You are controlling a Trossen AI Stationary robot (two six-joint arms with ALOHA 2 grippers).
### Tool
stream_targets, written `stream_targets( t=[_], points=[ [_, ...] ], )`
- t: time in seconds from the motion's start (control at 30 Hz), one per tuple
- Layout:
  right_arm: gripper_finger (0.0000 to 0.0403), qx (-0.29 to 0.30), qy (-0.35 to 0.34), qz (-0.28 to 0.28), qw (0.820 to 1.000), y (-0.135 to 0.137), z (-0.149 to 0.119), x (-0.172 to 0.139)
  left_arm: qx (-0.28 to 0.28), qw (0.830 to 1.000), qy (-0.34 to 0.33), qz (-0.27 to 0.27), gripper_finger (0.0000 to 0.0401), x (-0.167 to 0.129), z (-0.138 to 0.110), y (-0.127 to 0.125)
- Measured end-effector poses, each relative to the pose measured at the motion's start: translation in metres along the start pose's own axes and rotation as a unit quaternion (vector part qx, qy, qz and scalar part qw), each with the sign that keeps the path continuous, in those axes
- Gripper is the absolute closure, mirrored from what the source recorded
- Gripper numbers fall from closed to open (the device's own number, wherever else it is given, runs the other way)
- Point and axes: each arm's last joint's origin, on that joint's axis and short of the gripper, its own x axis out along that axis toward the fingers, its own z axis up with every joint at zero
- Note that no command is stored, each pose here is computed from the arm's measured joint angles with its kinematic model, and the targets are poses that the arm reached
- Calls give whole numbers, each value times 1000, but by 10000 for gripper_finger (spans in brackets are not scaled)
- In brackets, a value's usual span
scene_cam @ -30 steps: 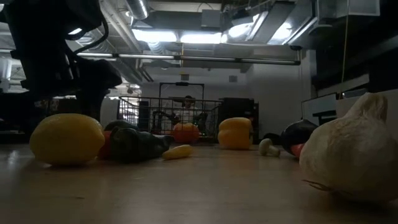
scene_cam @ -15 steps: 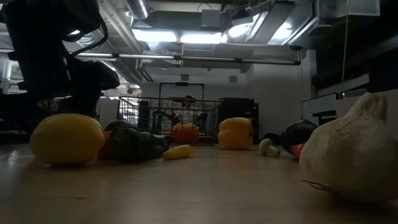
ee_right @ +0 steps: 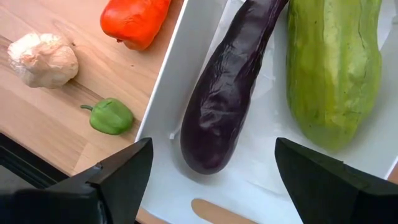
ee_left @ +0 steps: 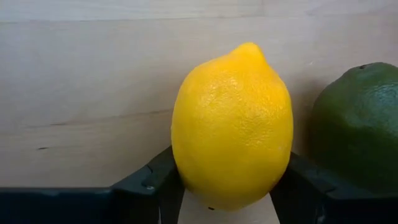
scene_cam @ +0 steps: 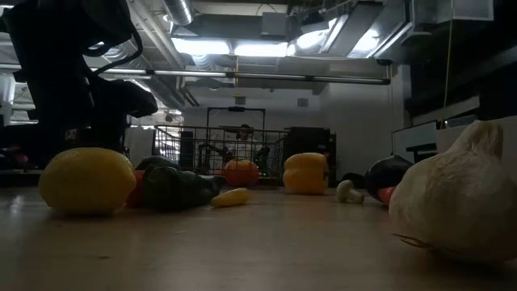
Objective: Sort produce into baskets
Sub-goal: Put the top lemon into the mesh basket
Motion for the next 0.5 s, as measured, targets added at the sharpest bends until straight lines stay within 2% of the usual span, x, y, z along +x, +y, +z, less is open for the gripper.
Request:
stream_targets(
  t=[0.17, 0.33, 0.5],
  points=[
    [65, 0, 0, 0, 1000, 0, 0, 0, 7, 1000, -8, -16, 210, -6, 4, -1],
    [65, 0, 0, 0, 1000, 0, 0, 0, 12, 999, -6, -50, 214, -25, 17, -1],
    [65, 0, -1, -1, 1000, 0, 0, 0, 6, 993, -16, -117, 215, -52, 38, -2]
  ],
)
